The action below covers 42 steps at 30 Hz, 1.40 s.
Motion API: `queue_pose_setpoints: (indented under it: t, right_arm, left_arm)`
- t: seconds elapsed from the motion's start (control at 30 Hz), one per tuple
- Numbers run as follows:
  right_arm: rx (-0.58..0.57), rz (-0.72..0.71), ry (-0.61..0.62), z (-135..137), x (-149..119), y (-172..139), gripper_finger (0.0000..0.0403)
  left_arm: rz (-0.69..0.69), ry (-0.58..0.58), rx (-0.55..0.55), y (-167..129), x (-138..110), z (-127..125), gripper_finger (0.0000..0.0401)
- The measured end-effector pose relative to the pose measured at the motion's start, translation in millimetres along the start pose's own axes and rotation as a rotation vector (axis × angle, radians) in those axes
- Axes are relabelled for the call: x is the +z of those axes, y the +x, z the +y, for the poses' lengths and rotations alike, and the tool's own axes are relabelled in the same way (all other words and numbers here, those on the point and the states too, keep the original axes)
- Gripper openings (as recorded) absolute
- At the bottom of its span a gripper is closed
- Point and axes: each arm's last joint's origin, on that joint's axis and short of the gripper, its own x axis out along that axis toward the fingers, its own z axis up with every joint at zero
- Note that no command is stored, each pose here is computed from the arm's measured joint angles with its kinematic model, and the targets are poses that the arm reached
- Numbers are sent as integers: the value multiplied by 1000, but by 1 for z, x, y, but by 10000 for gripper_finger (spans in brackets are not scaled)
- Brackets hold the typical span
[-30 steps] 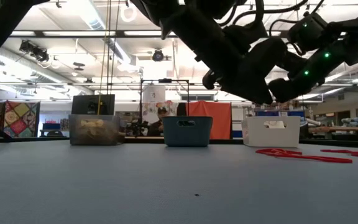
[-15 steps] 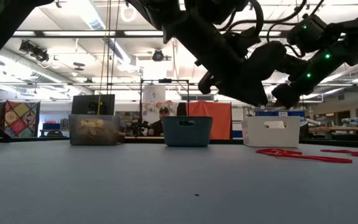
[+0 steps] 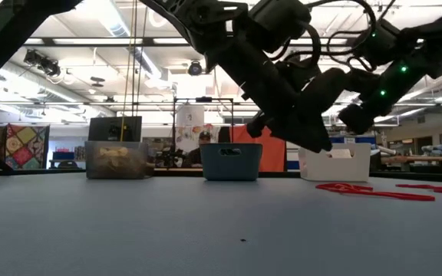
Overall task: Sort rubber bands into baskets
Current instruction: Put the red rubber band into the white bin
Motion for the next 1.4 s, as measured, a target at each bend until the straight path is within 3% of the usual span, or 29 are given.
queue_pose_setpoints:
  t: [0.13, 0.27, 0.47, 0.53, 0.8, 1.03, 1.2, 1.4]
  right_arm:
    - [-31, 65, -63, -5, 7, -6, 189]
    - [154, 36, 5, 0, 17, -13, 156]
    - [441, 10, 31, 7, 33, -27, 135]
    - [488, 10, 33, 8, 37, -32, 135]
    - [553, -9, 11, 13, 44, -46, 135]
    - [548, -23, -15, 15, 44, -49, 130]
    - [548, -26, -21, 15, 44, -49, 130]
    - [548, -27, -22, 15, 44, -49, 128]
  left_arm:
    - [8, 110, 7, 0, -1, 0, 106]
    - [48, 189, -36, -1, -5, -4, 106]
    - [33, 145, -49, -1, -3, -4, 106]
    - [36, 154, -44, 1, -5, -3, 106]
    - [30, 185, -60, 18, -17, -5, 106]
    - [2, 170, -40, 23, -14, 2, 106]
    - [33, 197, -34, 39, -30, 4, 106]
    - [37, 189, -33, 43, -31, 9, 105]
